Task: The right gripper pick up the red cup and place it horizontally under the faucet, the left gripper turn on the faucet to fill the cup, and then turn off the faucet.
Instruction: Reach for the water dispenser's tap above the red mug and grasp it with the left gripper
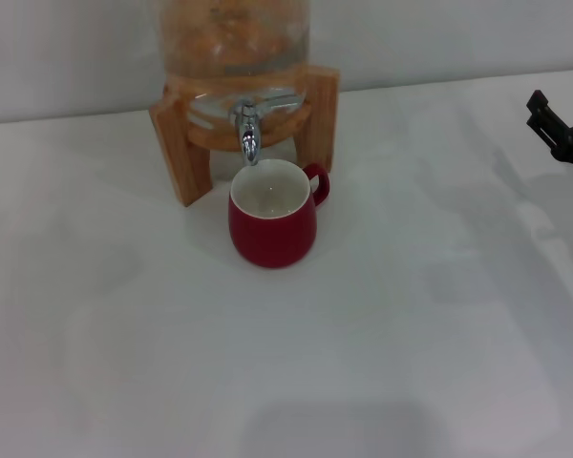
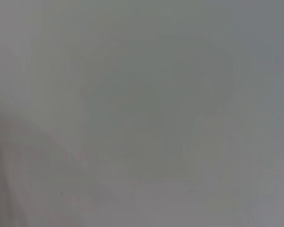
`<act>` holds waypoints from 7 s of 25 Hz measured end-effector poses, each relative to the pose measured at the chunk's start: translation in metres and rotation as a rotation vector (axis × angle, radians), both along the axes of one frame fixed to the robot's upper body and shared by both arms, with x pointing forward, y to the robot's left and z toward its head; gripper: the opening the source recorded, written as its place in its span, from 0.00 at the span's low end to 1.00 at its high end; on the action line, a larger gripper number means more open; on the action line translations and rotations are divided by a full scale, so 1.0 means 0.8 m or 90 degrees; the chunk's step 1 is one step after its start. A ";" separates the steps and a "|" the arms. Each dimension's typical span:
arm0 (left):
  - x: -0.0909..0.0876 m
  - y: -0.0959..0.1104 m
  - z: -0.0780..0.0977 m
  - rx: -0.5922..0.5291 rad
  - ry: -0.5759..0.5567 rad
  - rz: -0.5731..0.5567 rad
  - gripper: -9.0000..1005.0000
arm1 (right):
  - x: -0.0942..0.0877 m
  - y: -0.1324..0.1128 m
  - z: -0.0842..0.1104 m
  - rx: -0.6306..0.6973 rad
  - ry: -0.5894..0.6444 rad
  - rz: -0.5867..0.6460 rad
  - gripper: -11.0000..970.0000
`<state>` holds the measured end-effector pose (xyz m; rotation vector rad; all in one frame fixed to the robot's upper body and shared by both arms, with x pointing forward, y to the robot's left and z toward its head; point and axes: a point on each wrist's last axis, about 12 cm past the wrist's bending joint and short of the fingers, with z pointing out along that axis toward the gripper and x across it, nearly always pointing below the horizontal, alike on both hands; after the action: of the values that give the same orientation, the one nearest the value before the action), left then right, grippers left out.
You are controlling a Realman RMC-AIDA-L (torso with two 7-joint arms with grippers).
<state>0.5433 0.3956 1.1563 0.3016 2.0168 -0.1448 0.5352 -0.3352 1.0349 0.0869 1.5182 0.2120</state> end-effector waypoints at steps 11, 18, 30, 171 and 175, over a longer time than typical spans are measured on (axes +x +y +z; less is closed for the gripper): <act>0.016 -0.041 0.024 0.103 -0.020 -0.200 0.84 | 0.004 0.010 -0.001 0.005 0.011 0.014 0.87; 0.035 -0.060 0.029 0.095 -0.080 -0.286 0.84 | 0.003 0.019 -0.004 0.008 0.018 0.028 0.87; 0.058 -0.104 0.051 0.052 -0.131 -0.396 0.84 | 0.002 0.025 -0.005 0.015 0.023 0.046 0.87; 0.139 -0.351 0.057 0.261 -0.103 -0.727 0.84 | -0.006 0.045 -0.007 -0.003 0.013 0.109 0.87; 0.140 -0.353 0.057 0.265 -0.109 -0.728 0.84 | -0.006 0.045 -0.007 -0.004 0.014 0.109 0.87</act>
<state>0.6551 0.1136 1.2015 1.6449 1.4677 -0.3840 0.5305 -0.2996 1.0294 -0.0455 1.5485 0.3444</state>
